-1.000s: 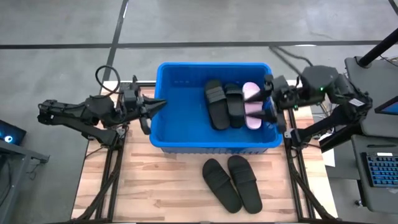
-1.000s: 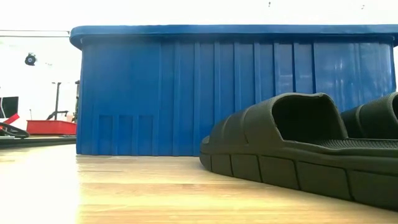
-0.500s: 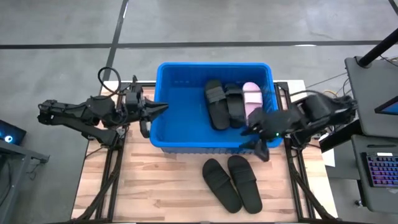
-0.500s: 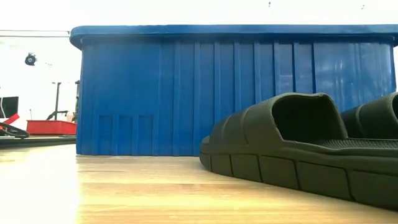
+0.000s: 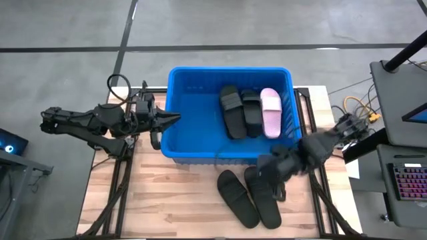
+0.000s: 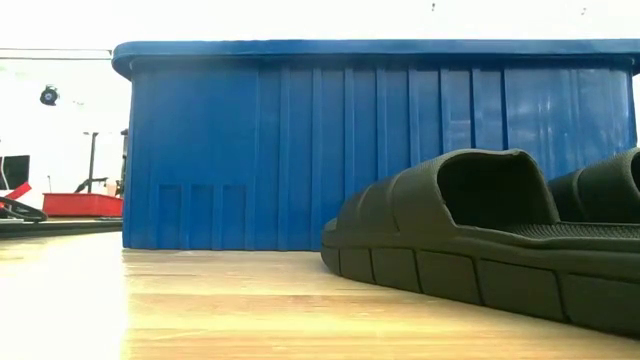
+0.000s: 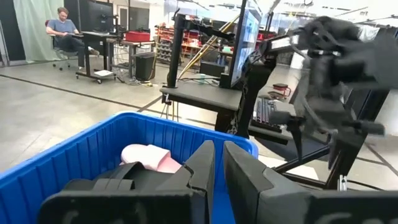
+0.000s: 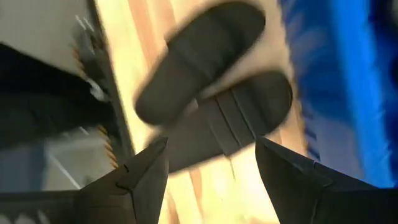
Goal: Pick and place slides into bin
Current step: Put the black slide into the blue bin
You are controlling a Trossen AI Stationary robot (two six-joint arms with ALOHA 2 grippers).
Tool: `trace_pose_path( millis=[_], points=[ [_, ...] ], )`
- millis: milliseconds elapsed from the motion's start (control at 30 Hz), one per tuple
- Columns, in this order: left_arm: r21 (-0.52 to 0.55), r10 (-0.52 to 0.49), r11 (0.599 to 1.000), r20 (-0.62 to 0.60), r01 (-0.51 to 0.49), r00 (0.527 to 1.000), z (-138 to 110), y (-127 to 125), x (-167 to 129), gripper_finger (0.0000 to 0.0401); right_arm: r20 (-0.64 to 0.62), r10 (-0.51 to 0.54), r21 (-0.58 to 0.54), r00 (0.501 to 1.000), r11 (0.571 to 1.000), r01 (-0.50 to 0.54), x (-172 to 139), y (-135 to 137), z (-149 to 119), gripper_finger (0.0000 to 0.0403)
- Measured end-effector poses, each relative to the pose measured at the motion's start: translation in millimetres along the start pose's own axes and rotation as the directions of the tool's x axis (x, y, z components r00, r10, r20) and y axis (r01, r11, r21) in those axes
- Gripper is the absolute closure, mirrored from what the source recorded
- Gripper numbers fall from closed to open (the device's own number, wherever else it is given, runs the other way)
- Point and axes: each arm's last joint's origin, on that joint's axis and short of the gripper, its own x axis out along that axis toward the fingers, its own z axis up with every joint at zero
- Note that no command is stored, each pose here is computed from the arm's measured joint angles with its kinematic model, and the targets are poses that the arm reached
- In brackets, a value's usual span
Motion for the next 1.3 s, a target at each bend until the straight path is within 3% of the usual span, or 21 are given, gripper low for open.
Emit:
trace_pose_path(
  millis=[200, 400, 633, 800, 933, 1133, 1300],
  points=[
    [0.013, 0.004, 1.000, -0.027, -0.004, 1.000, -6.5, -2.6, 7.5, 0.0381, -0.181, -0.122, -0.128, 0.976, 0.987, 0.099, 41.1, 24.8, -11.3, 0.0174],
    [0.030, 0.010, 1.000, -0.053, -0.008, 0.999, -12.5, -5.0, 14.5, 0.0381, -0.142, -0.251, -0.195, 0.957, 0.955, 0.222, 70.9, 35.7, -7.4, 0.0167],
    [0.081, 0.012, 0.997, -0.061, -0.007, 0.998, -15.0, -5.3, 15.9, 0.0381, -0.130, -0.353, -0.170, 0.927, 0.929, 0.329, 91.4, 34.1, -9.2, 0.0112],
    [0.078, 0.013, 0.997, -0.055, -0.008, 0.998, -14.7, -4.1, 13.6, 0.0381, -0.116, -0.338, -0.152, 0.934, 0.935, 0.320, 111.5, 39.6, -19.5, 0.0087],
    [0.079, 0.015, 0.997, -0.056, -0.011, 0.998, -15.5, -3.8, 13.3, 0.0381, 0.013, -0.253, -0.216, 0.967, 0.944, 0.250, 120.9, 57.8, -27.1, 0.0092],
    [0.077, 0.017, 0.997, -0.066, -0.012, 0.998, -19.4, -3.0, 13.0, 0.0381, 0.076, -0.356, -0.304, 0.931, 0.881, 0.362, 143.1, 60.4, -49.6, 0.0116],
    [0.082, 0.019, 0.997, -0.077, -0.013, 0.997, -23.5, -2.7, 13.9, 0.0381, 0.053, -0.402, -0.325, 0.914, 0.859, 0.397, 167.6, 53.7, -67.1, 0.0134]
  ],
)
